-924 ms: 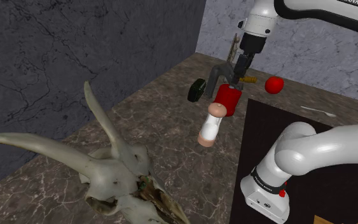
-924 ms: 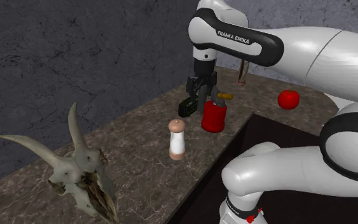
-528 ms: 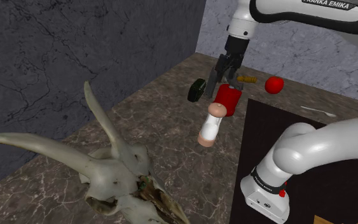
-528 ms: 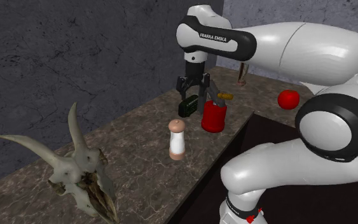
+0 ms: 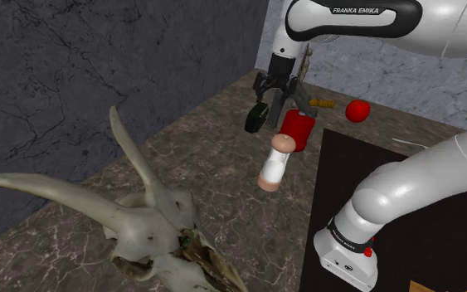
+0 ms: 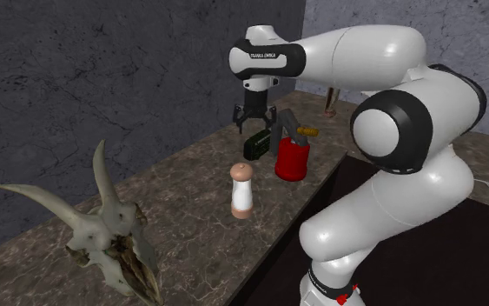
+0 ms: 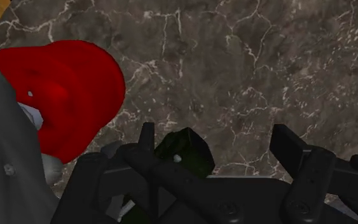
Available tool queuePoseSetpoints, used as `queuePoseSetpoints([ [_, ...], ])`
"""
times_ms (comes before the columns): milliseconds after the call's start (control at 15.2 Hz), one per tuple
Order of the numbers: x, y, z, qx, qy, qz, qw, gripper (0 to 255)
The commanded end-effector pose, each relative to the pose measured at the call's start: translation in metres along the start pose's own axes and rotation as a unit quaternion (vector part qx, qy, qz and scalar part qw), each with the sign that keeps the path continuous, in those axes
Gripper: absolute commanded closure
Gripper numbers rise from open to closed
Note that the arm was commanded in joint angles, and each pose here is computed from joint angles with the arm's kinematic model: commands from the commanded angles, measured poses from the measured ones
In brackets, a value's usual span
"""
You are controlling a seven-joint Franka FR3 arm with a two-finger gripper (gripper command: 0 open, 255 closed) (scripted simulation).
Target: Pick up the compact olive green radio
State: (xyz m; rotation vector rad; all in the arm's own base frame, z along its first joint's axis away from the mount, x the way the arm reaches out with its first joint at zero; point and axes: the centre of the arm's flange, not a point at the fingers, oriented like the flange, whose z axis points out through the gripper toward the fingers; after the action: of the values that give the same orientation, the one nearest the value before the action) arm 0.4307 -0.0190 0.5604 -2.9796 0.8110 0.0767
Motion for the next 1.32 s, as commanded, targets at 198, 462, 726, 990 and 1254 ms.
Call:
queuePoseSetpoints([
  [198,0.062,0.008,0.022,0.004,-0.001,0.145,0.9894,0],
  [462,0.107,0.027,0.042,0.006,-0.002,0.257,0.9665,0],
  [726,0.135,0.046,0.06,0.008,-0.003,0.33,0.9439,0],
  [990,0.136,0.047,0.081,0.008,-0.003,0.33,0.9439,0],
  [1254,0.137,0.047,0.095,0.008,-0.003,0.33,0.9439,0],
])
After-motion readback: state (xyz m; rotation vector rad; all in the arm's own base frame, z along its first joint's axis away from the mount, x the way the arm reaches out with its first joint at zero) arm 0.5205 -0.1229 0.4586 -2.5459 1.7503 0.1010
